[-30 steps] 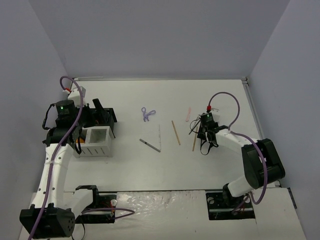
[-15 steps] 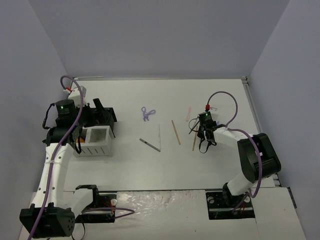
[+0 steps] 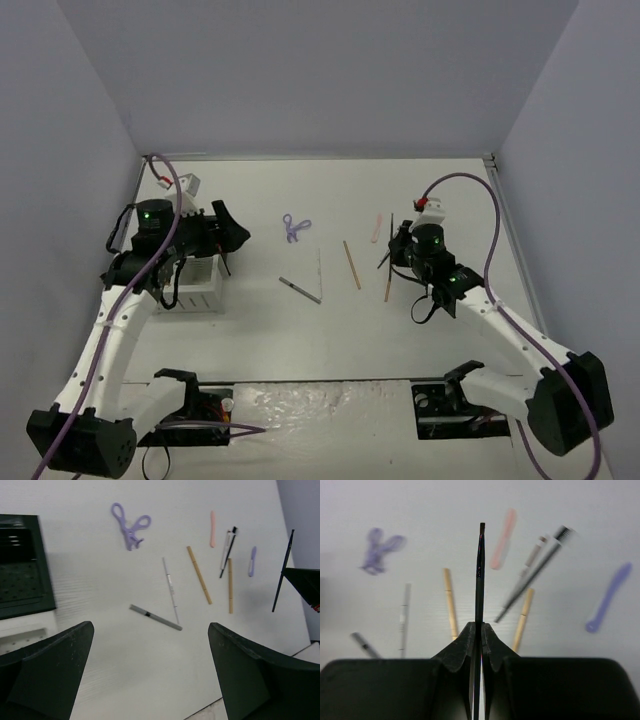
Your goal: Organize the makeup
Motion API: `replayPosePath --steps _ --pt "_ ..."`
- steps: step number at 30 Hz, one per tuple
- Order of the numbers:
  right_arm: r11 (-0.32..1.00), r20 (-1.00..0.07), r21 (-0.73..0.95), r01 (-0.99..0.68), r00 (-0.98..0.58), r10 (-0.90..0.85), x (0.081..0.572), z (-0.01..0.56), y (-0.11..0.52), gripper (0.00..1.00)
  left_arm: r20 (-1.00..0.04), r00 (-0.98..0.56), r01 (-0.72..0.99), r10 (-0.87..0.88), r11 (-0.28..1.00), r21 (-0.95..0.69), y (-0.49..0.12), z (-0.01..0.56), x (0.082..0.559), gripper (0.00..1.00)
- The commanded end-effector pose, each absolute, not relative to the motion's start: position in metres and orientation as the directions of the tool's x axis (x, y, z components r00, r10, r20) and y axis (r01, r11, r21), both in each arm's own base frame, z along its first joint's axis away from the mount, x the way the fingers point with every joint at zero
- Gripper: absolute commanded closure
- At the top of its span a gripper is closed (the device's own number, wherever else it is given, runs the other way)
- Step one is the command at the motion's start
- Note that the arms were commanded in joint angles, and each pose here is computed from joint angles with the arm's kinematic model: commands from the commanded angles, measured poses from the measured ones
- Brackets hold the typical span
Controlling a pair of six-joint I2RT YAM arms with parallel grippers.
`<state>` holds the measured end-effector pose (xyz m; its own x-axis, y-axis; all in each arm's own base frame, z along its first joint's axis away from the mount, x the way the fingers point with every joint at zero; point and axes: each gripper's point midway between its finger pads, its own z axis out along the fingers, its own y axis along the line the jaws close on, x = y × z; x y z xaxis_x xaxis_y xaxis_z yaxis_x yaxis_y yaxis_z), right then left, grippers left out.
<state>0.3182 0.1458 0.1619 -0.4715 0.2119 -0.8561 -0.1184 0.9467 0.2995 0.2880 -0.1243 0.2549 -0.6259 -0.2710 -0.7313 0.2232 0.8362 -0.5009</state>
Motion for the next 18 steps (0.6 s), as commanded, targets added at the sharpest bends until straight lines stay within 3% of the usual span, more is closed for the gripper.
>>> replayPosePath --steps 1,7,18 --pt "0.814 -0.948 0.307 -0.493 -0.231 0.218 0.298 0.257 0.214 1.0 -0.757 -0.548 0.359 -0.354 0.718 -0.596 -0.172 0.32 0.293 0.03" --pt "0.666 -0.966 0.24 -0.706 -0.108 0.234 0.27 0.307 0.268 1.0 -0.778 -0.518 0.455 -0.356 0.656 -0.603 -0.221 0.351 0.287 0.03" --pt "0.586 -0.963 0.232 -0.777 -0.097 0.253 0.252 0.317 0.302 1.0 -0.786 -0.488 0.481 -0.38 0.634 -0.605 -0.274 0.36 0.287 0.09"
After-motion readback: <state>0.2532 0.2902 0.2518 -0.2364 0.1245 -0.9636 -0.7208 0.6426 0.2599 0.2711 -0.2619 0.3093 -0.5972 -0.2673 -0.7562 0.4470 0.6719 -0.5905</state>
